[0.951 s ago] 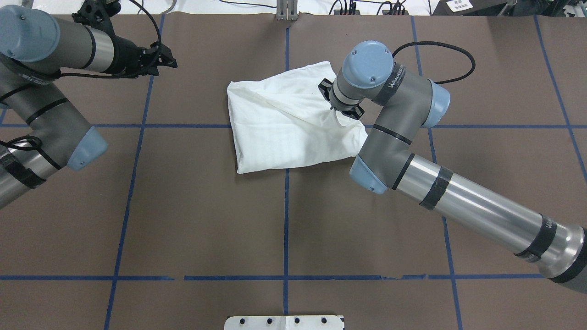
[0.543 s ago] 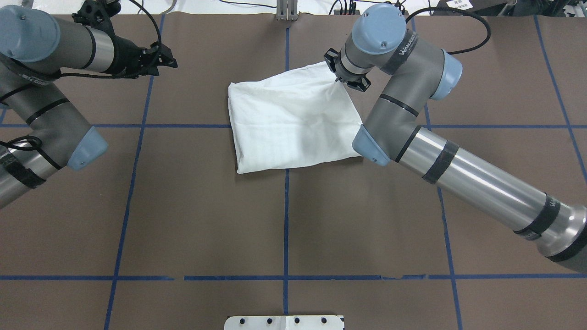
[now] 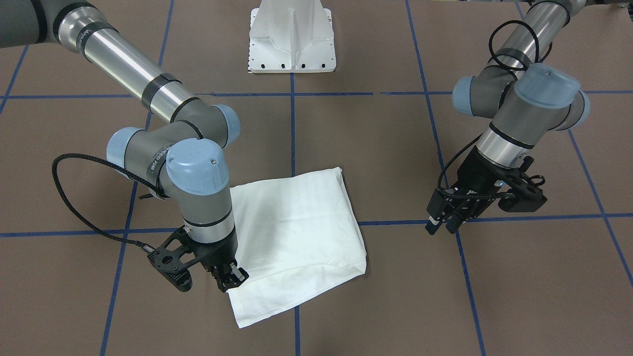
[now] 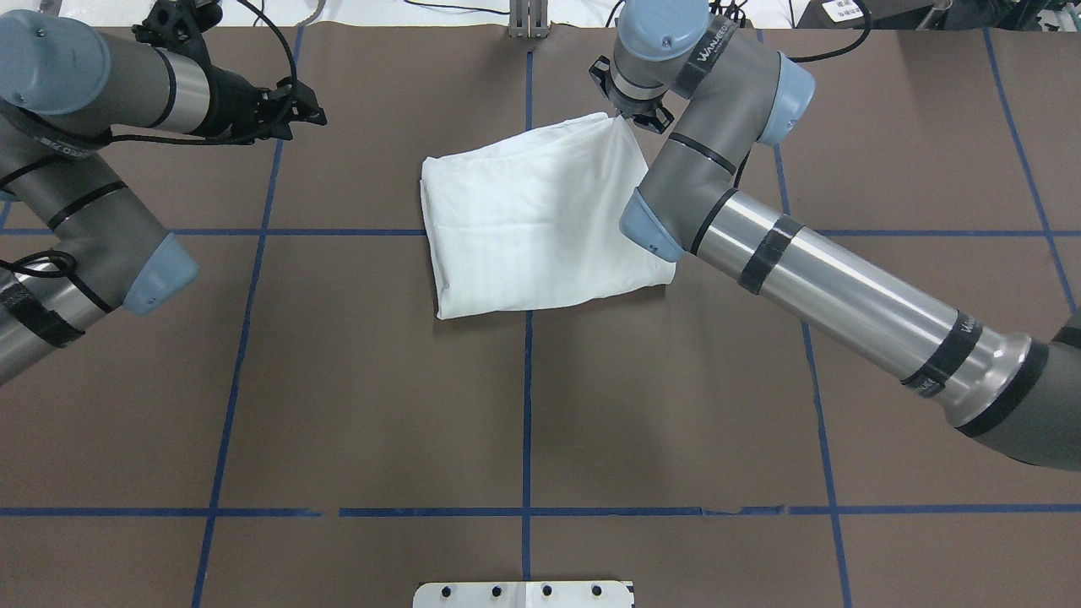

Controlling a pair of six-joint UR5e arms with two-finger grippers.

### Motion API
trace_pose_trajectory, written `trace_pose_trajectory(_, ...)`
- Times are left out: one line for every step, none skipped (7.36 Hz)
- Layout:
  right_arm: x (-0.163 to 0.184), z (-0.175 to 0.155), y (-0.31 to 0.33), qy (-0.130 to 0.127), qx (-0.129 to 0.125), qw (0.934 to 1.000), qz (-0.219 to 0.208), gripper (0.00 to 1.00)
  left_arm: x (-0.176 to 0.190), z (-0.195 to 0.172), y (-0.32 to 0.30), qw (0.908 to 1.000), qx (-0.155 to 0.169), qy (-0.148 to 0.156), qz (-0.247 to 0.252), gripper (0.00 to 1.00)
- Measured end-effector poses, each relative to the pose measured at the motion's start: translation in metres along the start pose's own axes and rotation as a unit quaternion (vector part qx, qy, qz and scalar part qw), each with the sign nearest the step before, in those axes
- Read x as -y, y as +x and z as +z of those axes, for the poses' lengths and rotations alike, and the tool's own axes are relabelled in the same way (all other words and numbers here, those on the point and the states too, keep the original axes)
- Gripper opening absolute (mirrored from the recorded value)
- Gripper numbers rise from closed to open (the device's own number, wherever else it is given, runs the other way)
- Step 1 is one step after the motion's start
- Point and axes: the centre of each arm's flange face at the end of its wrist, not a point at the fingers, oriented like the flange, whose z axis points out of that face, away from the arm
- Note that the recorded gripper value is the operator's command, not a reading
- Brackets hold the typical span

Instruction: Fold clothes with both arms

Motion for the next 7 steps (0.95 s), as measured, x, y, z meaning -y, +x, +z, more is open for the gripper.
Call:
trace_pose_trajectory(0.004, 0.011, 0.003, 0.005, -0.001, 1.0, -0.007, 0.99, 0.0, 0.0, 0.0, 1.0, 0.0, 0.0, 0.0, 0.61)
trace_pose_trajectory(0.01, 0.018, 0.007, 0.008, -0.003, 0.9998, -0.017, 0.99, 0.0, 0.0, 0.0, 1.0, 0.0, 0.001, 0.0, 0.61)
trace_pose_trajectory(0.022, 0.02, 0.009, 0.012, -0.005, 0.9995, -0.027, 0.99, 0.0, -0.001, 0.0, 1.0, 0.0, 0.001, 0.0, 0.61)
trace_pose_trajectory(0.043, 0.02, 0.015, 0.014, -0.008, 0.999, -0.041, 0.99, 0.0, -0.001, 0.0, 1.0, 0.0, 0.0, 0.0, 0.59)
trace_pose_trajectory(0.072, 0.021, 0.029, 0.009, -0.016, 0.998, -0.061, 0.99, 0.0, -0.002, 0.0, 1.0, 0.0, -0.001, 0.003, 0.59)
trace_pose_trajectory(0.109, 0.019, 0.053, -0.013, -0.024, 0.9959, -0.087, 0.99, -0.001, -0.003, -0.004, 0.9997, 0.002, -0.003, 0.025, 0.59)
trace_pose_trajectory(0.137, 0.016, 0.084, -0.037, -0.027, 0.9925, -0.113, 0.99, -0.003, -0.005, -0.013, 0.9977, 0.008, -0.005, 0.066, 0.59)
